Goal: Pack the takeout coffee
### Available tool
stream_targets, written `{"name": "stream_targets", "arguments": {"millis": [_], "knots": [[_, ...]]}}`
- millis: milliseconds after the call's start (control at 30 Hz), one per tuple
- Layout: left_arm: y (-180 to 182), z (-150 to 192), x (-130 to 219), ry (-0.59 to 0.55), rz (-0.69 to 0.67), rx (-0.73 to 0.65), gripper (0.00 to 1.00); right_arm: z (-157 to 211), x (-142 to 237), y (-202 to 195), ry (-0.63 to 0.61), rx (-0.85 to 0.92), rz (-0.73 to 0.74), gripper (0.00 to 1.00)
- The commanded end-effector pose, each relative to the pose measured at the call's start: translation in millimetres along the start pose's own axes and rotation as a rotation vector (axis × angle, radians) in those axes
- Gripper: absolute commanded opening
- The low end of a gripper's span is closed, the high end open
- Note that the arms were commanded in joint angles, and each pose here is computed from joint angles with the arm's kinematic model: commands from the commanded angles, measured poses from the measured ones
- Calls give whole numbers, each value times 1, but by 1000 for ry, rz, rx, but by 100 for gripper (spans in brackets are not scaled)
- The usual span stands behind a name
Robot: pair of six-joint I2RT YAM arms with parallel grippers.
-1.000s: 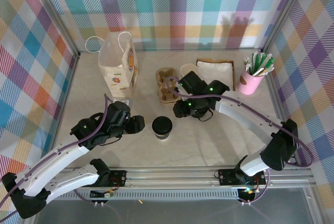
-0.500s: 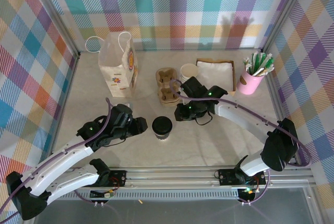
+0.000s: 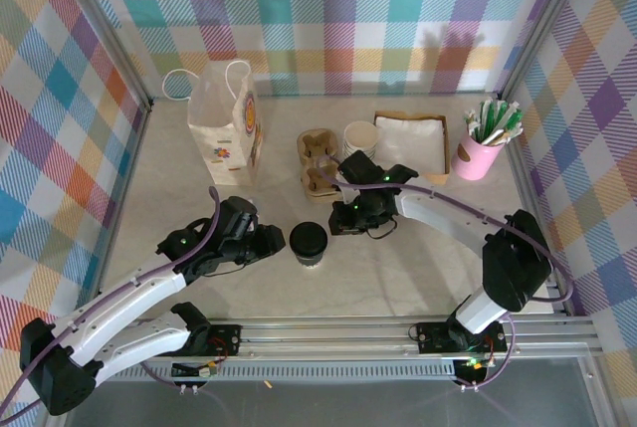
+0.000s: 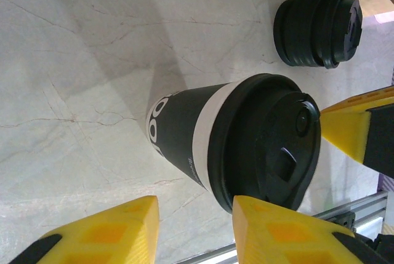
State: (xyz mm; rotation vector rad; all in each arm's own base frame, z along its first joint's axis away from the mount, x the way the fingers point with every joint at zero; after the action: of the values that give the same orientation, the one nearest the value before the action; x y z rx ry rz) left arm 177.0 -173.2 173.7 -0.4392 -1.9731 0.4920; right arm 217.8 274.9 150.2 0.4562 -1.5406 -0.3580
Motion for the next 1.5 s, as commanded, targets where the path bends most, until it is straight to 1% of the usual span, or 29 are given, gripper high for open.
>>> {"name": "stream_targets", "arguments": {"millis": [0,433,1467], "knots": [[9,5,-2,36,-27,27,34,1,-4,2,25,-13,-21,16],[15,9,-5,66,-53,36,34,0,-8,5,51,-10,-33,16],[18,12,-6,87,-58,24,33,0,-12,9,77,-21,-58,16]]}}
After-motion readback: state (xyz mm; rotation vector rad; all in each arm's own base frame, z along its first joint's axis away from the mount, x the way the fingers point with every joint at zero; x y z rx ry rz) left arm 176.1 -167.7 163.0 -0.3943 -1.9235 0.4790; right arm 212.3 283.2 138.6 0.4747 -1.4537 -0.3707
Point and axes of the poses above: each hand's point on the last joint's axis, 136 mm out from that joint toward the fingers, its own x axis back along the fingers, its own y axis along the line the jaws close on, z = x × y, the point moved 3 cm from there along x, back along the fingers, and after that the axes turned 12 degrees about -x, right-handed, at the moved point
